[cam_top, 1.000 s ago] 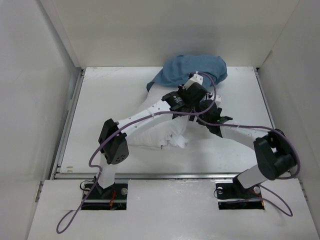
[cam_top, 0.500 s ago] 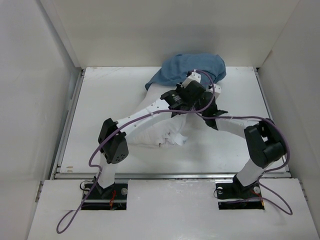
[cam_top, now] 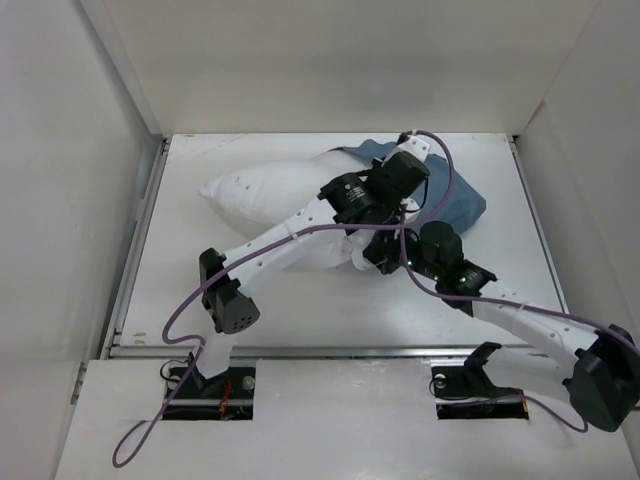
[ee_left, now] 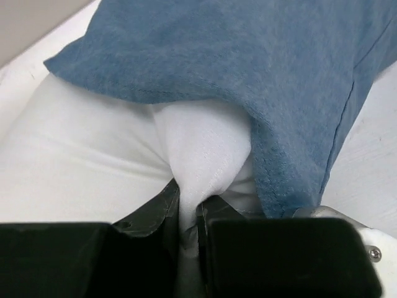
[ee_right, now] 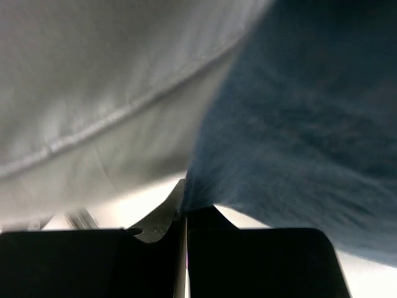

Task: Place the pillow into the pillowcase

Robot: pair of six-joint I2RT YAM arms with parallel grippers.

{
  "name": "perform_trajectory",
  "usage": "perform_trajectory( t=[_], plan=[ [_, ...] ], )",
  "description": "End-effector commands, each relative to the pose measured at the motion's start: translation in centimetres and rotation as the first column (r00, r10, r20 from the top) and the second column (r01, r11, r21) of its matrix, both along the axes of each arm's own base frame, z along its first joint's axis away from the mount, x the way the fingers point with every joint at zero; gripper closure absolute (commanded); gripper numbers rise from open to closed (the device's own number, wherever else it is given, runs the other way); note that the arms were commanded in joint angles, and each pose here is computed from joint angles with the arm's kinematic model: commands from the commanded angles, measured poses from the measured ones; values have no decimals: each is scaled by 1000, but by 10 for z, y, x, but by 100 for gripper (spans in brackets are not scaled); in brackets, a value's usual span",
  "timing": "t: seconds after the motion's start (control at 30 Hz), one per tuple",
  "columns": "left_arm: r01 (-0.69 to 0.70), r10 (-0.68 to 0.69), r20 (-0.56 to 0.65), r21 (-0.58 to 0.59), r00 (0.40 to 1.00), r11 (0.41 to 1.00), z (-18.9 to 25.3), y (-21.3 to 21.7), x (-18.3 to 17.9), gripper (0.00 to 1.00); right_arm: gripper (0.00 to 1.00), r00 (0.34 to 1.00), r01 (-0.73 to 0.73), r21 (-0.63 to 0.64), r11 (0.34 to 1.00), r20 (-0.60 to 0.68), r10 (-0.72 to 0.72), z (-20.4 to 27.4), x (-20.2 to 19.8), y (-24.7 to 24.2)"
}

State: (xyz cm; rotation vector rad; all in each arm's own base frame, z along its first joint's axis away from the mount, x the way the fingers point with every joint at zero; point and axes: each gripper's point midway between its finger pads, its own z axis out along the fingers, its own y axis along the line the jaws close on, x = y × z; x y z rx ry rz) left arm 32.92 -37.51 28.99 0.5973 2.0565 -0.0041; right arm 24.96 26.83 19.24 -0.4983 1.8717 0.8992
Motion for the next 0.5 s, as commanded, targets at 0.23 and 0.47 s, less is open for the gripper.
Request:
perform_trajectory(
  t=[0.23,0.47],
  plan=[
    [-158,157,-21,-150,987,976,-48,-1,45,100,97,843,-463,83,883,349,409,81,-72,55],
    [-231,219,-109,-116,970,966,-69,18,28,97,73,901,-350,140,926,319,292,99,-85,19]
  ],
)
